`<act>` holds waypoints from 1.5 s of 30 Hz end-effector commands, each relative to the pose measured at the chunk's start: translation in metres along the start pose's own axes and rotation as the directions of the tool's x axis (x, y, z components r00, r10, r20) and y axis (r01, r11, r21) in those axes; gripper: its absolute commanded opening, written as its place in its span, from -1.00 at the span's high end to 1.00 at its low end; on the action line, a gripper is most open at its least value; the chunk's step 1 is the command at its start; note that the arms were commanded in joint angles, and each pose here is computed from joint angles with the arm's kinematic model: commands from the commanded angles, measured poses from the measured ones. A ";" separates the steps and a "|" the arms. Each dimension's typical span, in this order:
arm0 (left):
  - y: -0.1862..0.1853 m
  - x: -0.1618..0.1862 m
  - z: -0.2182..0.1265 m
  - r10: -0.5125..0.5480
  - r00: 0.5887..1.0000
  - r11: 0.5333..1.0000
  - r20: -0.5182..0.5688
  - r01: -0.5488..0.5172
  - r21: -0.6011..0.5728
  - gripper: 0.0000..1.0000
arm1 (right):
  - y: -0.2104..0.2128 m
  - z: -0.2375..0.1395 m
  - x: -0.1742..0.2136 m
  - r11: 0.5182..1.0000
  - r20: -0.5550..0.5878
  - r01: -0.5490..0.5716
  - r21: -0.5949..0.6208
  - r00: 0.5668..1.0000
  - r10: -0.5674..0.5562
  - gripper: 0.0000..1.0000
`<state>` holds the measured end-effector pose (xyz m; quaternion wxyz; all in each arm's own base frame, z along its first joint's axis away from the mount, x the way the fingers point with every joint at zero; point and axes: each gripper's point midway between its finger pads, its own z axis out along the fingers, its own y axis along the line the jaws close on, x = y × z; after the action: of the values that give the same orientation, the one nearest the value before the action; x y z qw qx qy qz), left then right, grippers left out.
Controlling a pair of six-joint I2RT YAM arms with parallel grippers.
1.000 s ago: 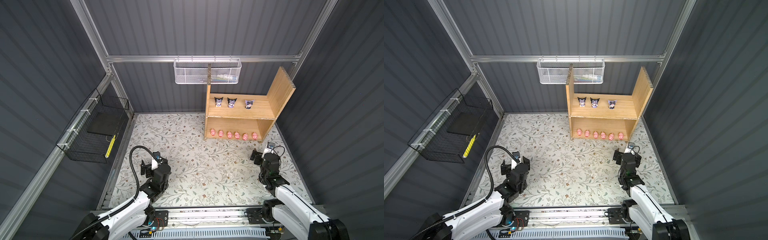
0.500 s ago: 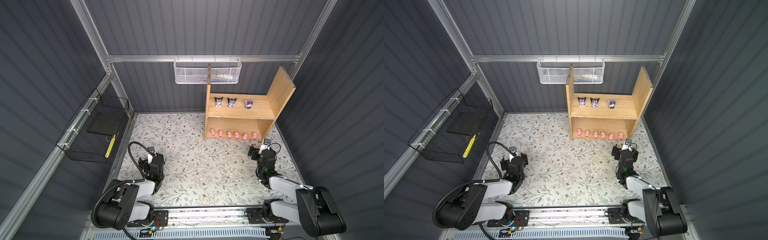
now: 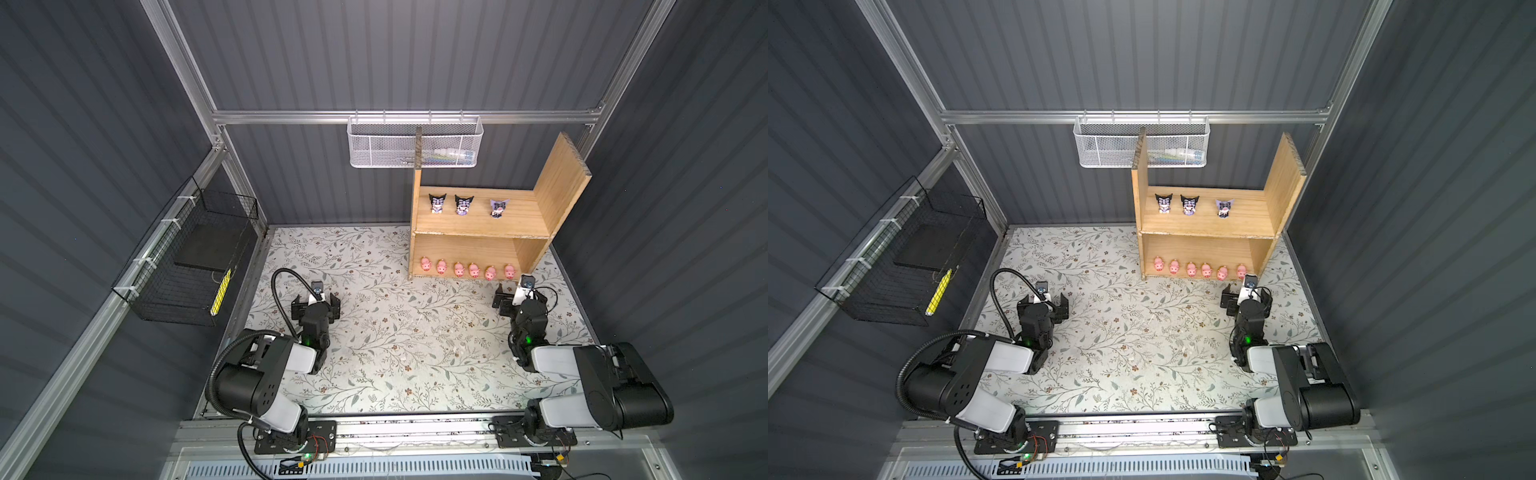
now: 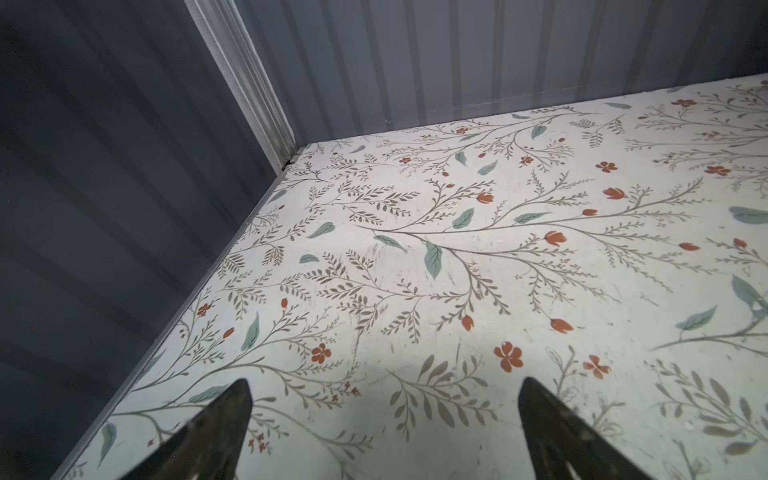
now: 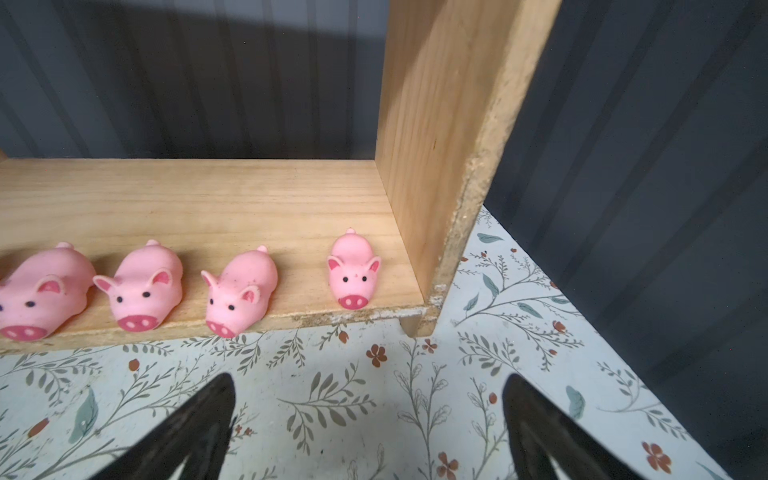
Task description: Place and organize the plastic toys onto the shelf
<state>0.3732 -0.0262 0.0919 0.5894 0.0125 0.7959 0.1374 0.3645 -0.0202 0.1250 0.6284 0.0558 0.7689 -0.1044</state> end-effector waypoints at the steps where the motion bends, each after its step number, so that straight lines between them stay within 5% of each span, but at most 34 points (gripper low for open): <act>1: -0.009 -0.009 0.010 0.031 0.998 0.999 0.049 -0.033 0.035 -1.00 | -0.002 0.000 -0.017 1.000 0.069 -0.011 -0.001 0.998 0.011 -0.98; 19: -0.004 0.016 0.052 -0.082 0.988 0.976 -0.130 0.106 0.190 -0.99 | 0.002 0.012 -0.003 0.996 0.021 -0.043 -0.078 0.999 0.044 -0.98; 45: 0.004 0.018 0.054 -0.111 0.985 0.978 -0.135 0.133 0.161 -0.99 | 0.002 0.024 0.001 0.981 -0.065 -0.104 -0.166 0.993 0.095 -0.98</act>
<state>0.4167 -0.0081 0.0614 0.5417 0.0101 0.8397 0.0360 0.3832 -0.0245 0.1088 0.6031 0.0430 0.7964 -0.0140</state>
